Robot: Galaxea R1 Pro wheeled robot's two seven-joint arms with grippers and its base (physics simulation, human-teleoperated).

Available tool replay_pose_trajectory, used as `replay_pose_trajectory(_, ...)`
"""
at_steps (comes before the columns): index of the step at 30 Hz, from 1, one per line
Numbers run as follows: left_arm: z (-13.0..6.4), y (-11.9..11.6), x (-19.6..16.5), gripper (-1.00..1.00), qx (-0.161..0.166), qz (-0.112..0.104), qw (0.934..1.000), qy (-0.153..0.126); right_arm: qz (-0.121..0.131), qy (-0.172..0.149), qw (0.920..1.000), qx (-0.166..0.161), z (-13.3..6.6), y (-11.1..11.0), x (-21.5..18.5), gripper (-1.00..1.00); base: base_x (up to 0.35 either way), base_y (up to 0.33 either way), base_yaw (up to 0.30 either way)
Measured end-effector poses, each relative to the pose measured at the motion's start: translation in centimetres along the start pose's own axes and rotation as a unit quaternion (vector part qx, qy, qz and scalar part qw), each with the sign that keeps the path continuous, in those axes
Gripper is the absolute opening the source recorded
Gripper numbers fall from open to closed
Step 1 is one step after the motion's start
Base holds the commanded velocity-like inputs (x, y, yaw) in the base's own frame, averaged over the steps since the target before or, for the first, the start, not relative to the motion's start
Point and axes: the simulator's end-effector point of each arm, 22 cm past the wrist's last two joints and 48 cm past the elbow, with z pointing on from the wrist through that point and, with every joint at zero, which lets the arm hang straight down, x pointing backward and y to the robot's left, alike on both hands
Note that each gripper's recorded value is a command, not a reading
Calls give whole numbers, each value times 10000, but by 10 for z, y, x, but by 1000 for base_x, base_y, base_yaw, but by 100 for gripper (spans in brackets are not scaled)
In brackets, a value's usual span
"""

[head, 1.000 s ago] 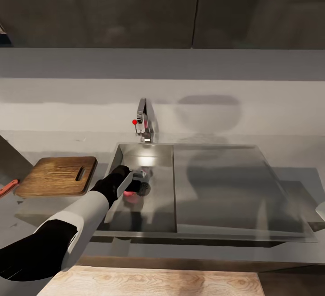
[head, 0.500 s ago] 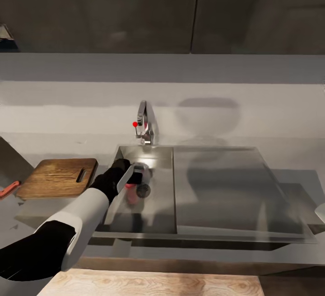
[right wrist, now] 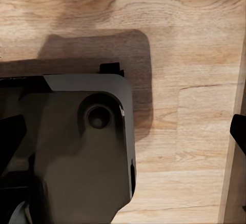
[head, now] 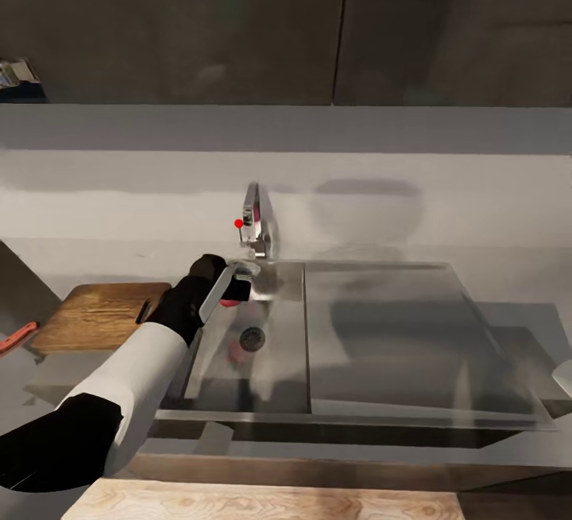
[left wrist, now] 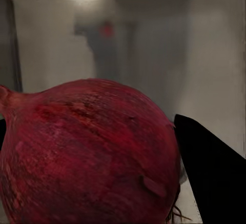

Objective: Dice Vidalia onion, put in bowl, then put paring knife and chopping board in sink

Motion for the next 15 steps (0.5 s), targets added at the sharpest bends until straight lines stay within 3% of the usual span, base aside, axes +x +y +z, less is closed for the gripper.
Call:
replay_pose_trajectory(4,-18,-2,-23,-100,29,19,9994,-331,1,-42,10000,0,-1,0,-3,100,0,0,0)
replay_pose_trajectory(8,-25,-3,-30,-100,30,28,9991,-417,2,-76,10000,2,-1,0,-6,100,-37,0,0)
replay_pose_trajectory(15,-33,-3,-36,-100,27,31,9987,-506,4,-135,9999,3,-3,0,-11,100,-266,11,0)
